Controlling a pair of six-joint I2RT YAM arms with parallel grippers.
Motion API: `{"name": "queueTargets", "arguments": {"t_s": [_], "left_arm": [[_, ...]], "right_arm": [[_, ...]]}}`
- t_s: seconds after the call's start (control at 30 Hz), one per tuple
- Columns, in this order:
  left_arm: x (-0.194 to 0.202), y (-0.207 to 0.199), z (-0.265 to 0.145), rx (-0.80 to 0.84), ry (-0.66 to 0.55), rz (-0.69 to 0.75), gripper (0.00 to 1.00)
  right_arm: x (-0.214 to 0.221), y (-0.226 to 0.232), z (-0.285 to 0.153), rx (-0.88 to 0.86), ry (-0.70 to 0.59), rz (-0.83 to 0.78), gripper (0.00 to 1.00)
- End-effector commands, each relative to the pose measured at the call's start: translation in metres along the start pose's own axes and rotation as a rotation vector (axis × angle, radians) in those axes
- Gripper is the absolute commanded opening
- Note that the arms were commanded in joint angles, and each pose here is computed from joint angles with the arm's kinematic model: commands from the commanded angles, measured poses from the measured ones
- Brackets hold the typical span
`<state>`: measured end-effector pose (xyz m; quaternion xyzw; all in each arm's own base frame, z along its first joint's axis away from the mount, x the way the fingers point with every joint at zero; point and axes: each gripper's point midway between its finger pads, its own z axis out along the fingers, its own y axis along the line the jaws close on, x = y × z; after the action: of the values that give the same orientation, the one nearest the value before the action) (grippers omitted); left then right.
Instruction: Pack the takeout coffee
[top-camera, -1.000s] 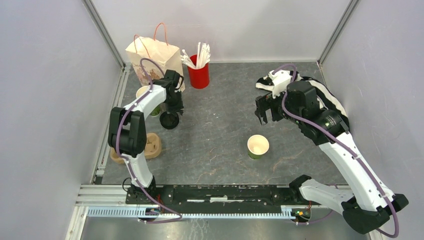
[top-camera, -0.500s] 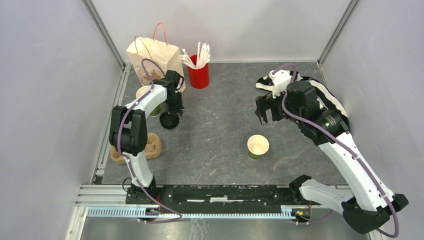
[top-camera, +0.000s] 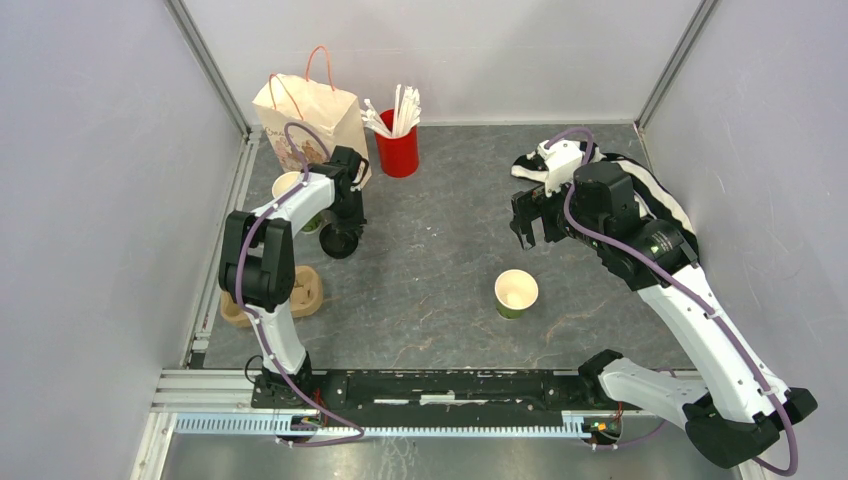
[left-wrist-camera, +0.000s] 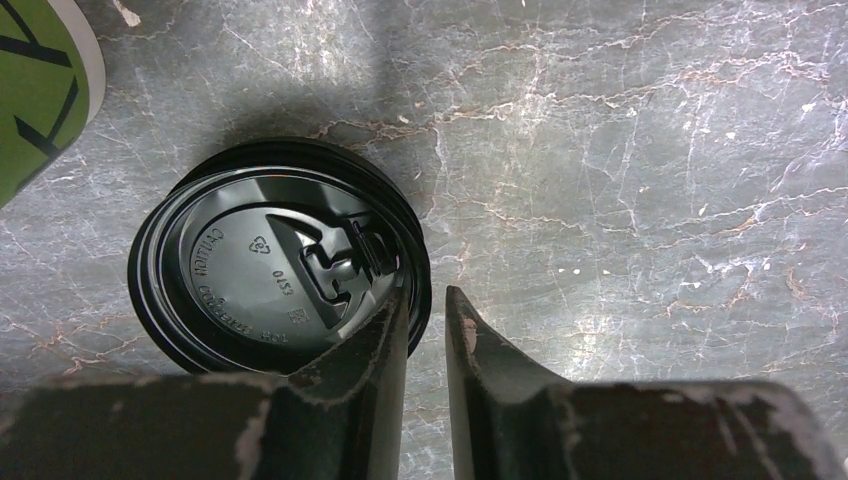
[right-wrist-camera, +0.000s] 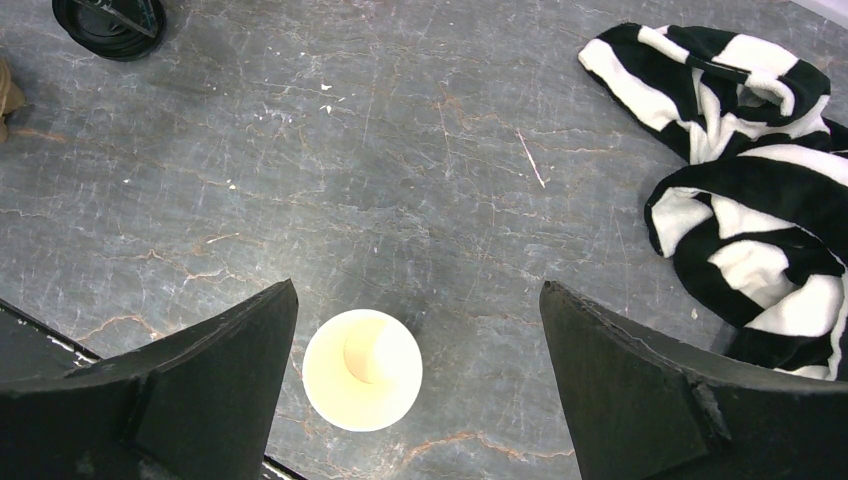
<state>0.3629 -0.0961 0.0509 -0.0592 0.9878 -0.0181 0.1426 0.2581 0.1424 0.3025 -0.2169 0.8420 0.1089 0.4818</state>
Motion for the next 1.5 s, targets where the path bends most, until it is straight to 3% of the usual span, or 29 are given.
{"name": "queueTargets", "arguments": {"t_s": [0.0,0.67,1.47], "left_arm": [[-0.011,0.002,-0.009,0.008,-0.054,0.036,0.25],[-0.020,0.006,-0.026,-0.009,-0.093,0.045,0.02],[-0.033,0.018,-0.080,-0.044,-0.237,0.019,0.02]], "right_arm": [[-0.018,0.000,-0.006,0.000,-0.073,0.014,0.98],[-0.018,0.001,-0.005,-0.007,-0.072,0.012,0.98],[-0.016,0.005,-0.004,-0.027,-0.071,0.018,0.98]]}}
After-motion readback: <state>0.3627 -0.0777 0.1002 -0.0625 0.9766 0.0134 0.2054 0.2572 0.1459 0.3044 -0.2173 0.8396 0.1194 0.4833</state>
